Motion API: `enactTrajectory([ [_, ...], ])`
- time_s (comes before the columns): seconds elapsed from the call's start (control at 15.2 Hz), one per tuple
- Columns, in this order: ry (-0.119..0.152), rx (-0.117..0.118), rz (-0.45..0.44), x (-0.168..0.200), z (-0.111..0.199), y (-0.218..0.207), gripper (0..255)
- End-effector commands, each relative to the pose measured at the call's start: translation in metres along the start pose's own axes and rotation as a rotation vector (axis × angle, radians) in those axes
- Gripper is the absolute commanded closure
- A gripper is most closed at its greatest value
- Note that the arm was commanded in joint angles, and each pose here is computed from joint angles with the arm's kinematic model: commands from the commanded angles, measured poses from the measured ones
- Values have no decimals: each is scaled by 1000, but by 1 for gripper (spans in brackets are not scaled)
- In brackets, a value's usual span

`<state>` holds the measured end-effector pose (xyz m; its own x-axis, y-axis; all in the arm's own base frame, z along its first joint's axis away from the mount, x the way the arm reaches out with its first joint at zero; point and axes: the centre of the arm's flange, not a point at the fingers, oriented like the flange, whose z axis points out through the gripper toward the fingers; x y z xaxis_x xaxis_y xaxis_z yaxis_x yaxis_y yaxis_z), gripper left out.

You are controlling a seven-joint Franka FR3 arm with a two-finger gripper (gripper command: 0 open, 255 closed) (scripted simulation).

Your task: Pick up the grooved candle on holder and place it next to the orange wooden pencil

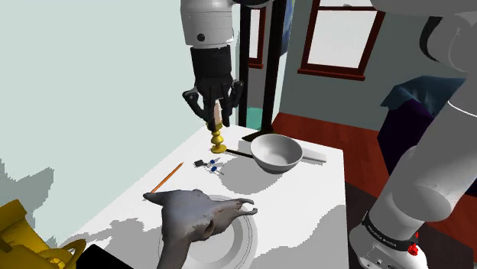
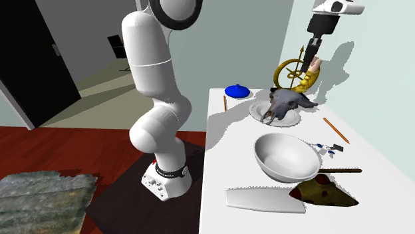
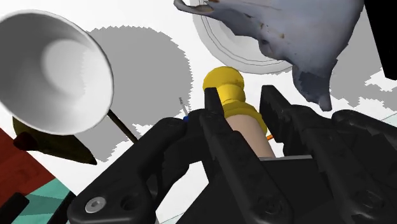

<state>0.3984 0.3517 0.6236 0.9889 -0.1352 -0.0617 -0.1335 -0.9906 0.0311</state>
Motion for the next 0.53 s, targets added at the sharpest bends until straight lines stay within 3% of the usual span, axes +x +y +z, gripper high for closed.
enactTrajectory([
  [0.0,0,2,3,16,-1,-22,255],
  [0.46,0,2,3,73,-7,-95,255],
])
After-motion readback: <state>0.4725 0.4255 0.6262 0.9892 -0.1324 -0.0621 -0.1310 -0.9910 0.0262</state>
